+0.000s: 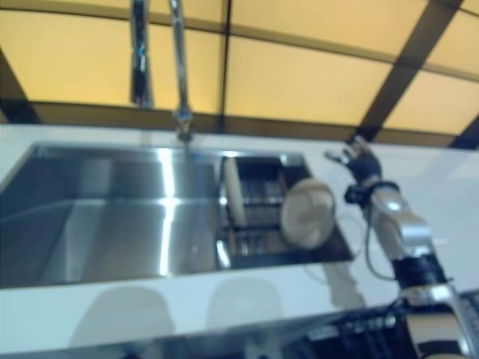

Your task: Take plates into dishwasher

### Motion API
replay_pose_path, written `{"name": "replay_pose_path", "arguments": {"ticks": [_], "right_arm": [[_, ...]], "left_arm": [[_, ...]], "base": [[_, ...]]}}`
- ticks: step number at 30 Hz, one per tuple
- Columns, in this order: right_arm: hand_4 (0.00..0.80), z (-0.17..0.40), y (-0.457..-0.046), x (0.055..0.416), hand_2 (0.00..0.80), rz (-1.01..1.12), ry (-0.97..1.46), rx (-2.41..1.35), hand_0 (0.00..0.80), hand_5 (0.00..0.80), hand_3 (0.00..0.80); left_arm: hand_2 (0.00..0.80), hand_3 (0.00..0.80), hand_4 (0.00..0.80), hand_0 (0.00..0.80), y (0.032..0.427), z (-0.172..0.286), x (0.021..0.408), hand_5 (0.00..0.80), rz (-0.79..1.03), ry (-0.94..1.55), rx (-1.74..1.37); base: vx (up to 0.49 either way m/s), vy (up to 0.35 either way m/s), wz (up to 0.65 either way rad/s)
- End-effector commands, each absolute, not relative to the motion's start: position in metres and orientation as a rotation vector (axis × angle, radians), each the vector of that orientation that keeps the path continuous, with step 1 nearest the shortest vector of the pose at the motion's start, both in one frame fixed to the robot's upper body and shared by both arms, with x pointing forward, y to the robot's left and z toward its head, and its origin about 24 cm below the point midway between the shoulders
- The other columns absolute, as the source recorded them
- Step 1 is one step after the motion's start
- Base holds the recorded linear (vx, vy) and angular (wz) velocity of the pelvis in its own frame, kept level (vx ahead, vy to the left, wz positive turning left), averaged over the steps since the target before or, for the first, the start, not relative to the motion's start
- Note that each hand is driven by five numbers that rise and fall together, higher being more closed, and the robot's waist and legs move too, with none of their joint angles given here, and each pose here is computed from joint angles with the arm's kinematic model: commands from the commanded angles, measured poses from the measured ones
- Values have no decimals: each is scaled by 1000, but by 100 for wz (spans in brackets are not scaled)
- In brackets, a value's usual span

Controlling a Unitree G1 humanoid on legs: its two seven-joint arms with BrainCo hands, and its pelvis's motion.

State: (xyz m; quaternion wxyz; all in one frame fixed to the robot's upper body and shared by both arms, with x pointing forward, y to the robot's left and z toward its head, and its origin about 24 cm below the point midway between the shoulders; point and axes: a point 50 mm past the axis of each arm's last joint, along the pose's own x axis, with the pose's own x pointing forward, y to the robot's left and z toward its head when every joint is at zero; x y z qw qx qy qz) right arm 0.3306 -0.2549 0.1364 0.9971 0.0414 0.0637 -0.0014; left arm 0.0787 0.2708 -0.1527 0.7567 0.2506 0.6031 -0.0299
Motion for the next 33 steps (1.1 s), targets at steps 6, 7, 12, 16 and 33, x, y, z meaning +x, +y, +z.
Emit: {"name": "replay_pose_path", "arguments": {"ticks": [6,7,12,16,33], "right_arm": [[0,161,-257,324,0,32,79,70,0,0,0],[0,161,-258,323,0,23,78,73,0,0,0],[0,163,-261,324,0,-23,77,78,0,0,0],[0,160,-264,324,0,-35,91,92,0,0,0],[0,125,-250,314,0,144,303,124,0,0,0]], "left_arm": [[0,0,0,0,271,-143,119,0,-71,1180,605],[0,0,0,0,271,-142,120,0,-72,1177,606],[0,0,0,0,269,-142,124,0,-81,1164,611],[0,0,0,0,269,-141,125,0,-86,1162,620],[0,0,0,0,278,-137,125,0,-85,1166,647]], "base": [[-8,-3,-2],[-10,6,-5],[-3,3,-1],[2,7,-5],[0,0,0]]}}
